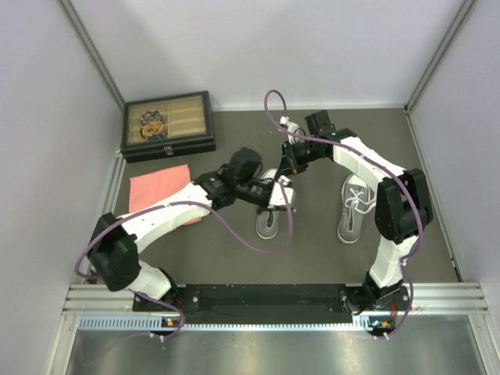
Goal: Tie the shoes
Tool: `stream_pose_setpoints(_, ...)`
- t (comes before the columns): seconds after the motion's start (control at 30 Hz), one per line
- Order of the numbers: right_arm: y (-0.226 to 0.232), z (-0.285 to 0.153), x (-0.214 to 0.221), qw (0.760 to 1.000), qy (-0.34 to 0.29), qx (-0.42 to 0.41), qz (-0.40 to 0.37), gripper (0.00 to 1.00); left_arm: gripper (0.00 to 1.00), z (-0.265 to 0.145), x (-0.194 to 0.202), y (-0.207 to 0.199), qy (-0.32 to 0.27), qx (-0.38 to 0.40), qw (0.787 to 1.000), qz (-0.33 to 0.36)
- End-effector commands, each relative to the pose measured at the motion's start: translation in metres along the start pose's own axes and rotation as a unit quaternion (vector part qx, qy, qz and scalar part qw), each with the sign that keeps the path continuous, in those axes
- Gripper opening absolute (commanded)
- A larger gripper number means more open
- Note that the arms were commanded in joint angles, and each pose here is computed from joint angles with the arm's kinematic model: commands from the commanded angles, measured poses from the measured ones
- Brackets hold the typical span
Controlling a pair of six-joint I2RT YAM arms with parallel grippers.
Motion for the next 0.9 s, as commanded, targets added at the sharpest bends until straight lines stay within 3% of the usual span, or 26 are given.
stream_pose_setpoints(0.0,0.008,0.002,-0.02,0.998,-0.034,-0.038,-0.038,0.0,0.08,0.039,-0.03,0.007,-0.046,-0.001,0.999,-0.025)
stream_pose_setpoints(0.1,0.008,0.003,-0.019,0.998,-0.03,-0.046,-0.041,0.0,0.43,0.03,-0.032,0.014,-0.031,-0.027,0.996,-0.081)
stream_pose_setpoints(0.17,0.007,0.003,-0.018,0.997,-0.029,-0.049,-0.054,0.0,0.52,-0.005,-0.024,0.024,-0.059,-0.064,0.986,-0.142)
stream_pose_setpoints(0.2,0.006,0.004,-0.018,0.996,-0.032,-0.053,-0.057,0.0,0.61,-0.017,-0.013,0.025,-0.074,-0.083,0.98,-0.162)
stream_pose_setpoints(0.23,0.006,0.005,-0.017,0.996,-0.031,-0.056,-0.057,0.0,0.63,-0.047,-0.008,0.033,-0.087,-0.134,0.971,-0.18)
stream_pose_setpoints(0.33,0.006,0.007,-0.017,0.995,-0.033,-0.071,-0.059,0.0,0.69,-0.081,0.018,0.032,-0.088,-0.222,0.944,-0.227)
stream_pose_setpoints(0.4,0.006,0.009,-0.017,0.994,-0.033,-0.082,-0.06,0.0,0.7,-0.086,0.034,0.03,-0.073,-0.236,0.938,-0.242)
stream_pose_setpoints(0.53,0.009,0.008,-0.019,0.993,-0.036,-0.089,-0.066,0.0,0.71,-0.081,0.061,0.038,-0.057,-0.22,0.938,-0.262)
stream_pose_setpoints(0.87,0.015,0.007,-0.02,0.991,-0.03,-0.098,-0.082,0.0,0.71,-0.054,0.09,0.062,-0.082,-0.173,0.947,-0.258)
Point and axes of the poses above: each gripper's point midway between its finger pads, its own z axis out along the fingers, its own y axis along the line the jaws close on, x = y × z, the point moved 10 cm from there along -z, back along the fingers, and after that the axes turned 2 degrees about -z, right-handed, at the moved point
